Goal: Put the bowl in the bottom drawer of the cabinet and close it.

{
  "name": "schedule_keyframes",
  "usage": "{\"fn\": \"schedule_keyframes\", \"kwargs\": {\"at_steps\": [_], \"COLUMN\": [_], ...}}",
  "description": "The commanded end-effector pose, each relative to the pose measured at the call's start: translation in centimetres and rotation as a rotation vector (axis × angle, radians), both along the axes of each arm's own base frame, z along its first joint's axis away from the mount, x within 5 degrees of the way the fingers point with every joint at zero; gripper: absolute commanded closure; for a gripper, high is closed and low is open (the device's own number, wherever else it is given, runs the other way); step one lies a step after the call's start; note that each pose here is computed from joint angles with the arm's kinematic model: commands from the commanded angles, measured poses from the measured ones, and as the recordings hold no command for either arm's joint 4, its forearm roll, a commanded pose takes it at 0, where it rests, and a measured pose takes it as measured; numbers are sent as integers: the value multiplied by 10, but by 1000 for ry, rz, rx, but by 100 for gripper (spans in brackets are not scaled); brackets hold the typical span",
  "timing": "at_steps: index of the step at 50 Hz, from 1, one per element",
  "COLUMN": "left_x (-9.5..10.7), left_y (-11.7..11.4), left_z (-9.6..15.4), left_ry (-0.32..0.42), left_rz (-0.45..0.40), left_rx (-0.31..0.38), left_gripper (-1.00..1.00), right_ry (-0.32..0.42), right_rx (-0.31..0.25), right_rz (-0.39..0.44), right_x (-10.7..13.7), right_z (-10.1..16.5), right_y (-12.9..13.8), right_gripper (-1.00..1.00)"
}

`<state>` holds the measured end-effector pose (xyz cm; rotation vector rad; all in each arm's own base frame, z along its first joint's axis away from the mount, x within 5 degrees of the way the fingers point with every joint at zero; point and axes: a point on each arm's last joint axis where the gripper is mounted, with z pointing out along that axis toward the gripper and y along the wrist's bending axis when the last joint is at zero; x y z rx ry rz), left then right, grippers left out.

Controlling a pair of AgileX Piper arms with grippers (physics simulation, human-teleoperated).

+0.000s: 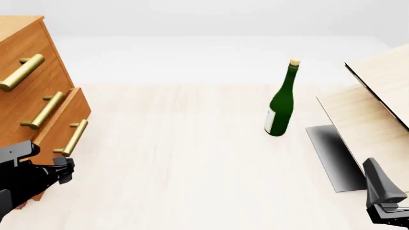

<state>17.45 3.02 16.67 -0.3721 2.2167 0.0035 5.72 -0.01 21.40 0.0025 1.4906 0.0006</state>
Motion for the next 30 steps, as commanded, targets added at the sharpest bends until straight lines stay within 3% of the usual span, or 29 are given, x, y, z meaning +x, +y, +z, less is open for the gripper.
{"fn": "schedule_keyframes", "kwargs": {"at_steps": [1,17,30], "left_x": [4,-1,-17], "left_y": [9,23,33], "left_z": [-3,-3,-3], "left_ry": [-5,-21,-40], "left_rz": [29,79,95], "left_rx": [23,67,177], "left_gripper": [-100,-100,-100], "right_ry": [0,0,0], "right_rx": [0,0,0], "right_rz": [0,0,0], "right_x": [0,0,0], "right_z": [0,0,0], "right_y": [0,0,0], "right_gripper": [-100,-100,-100]}}
